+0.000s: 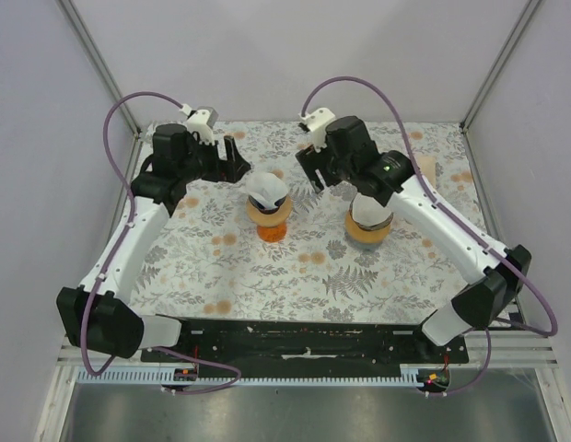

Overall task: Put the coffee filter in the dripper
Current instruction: Place the coffee filter in the coffee dripper, then reset both arms

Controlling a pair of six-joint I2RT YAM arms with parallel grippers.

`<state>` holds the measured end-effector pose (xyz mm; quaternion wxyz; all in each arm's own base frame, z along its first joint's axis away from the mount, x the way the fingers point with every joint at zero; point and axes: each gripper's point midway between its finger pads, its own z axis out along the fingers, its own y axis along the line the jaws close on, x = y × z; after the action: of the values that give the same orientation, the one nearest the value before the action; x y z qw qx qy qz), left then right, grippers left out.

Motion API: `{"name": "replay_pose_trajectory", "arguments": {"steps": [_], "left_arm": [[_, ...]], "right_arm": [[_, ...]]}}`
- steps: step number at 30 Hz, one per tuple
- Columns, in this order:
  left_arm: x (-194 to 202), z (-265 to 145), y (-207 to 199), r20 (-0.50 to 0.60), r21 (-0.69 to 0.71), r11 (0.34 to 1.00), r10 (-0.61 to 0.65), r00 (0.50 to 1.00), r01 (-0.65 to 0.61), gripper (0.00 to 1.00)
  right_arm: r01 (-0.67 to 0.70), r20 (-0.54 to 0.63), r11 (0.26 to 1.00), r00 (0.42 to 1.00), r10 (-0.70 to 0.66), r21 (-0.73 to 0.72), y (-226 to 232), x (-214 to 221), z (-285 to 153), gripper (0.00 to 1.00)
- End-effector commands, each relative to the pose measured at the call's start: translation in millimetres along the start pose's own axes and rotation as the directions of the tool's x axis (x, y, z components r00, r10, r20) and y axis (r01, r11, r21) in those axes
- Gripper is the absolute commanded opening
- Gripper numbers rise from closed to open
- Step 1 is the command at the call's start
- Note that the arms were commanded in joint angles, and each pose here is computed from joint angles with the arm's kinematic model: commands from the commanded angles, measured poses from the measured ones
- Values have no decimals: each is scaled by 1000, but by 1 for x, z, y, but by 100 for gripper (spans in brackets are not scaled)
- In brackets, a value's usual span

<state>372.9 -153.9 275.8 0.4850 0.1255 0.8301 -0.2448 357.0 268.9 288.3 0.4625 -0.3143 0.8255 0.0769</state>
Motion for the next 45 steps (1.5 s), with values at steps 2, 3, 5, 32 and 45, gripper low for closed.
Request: {"name": "replay_pose_trajectory", "arguments": {"steps": [2,3,5,32,45], "left_arm": [[-30,-24,44,92,-162,987,-7,996,22,92],[-32,-27,55,101,-194,981,-11,995,30,92],[-33,-33,75,113,-259,965,-13,994,42,93],[84,-46,212,152,-586,800,-49,987,130,96],[121,-40,221,159,-604,786,-40,986,129,97]], "right_arm": [[-125,98,975,989,108,182,-74,5,-44,97],[-153,108,968,985,134,197,-84,12,-48,98],[-225,151,941,970,191,253,-112,22,-66,98],[-700,577,361,713,398,616,-235,228,-151,98],[-700,587,305,710,388,645,-230,270,-139,98]]}}
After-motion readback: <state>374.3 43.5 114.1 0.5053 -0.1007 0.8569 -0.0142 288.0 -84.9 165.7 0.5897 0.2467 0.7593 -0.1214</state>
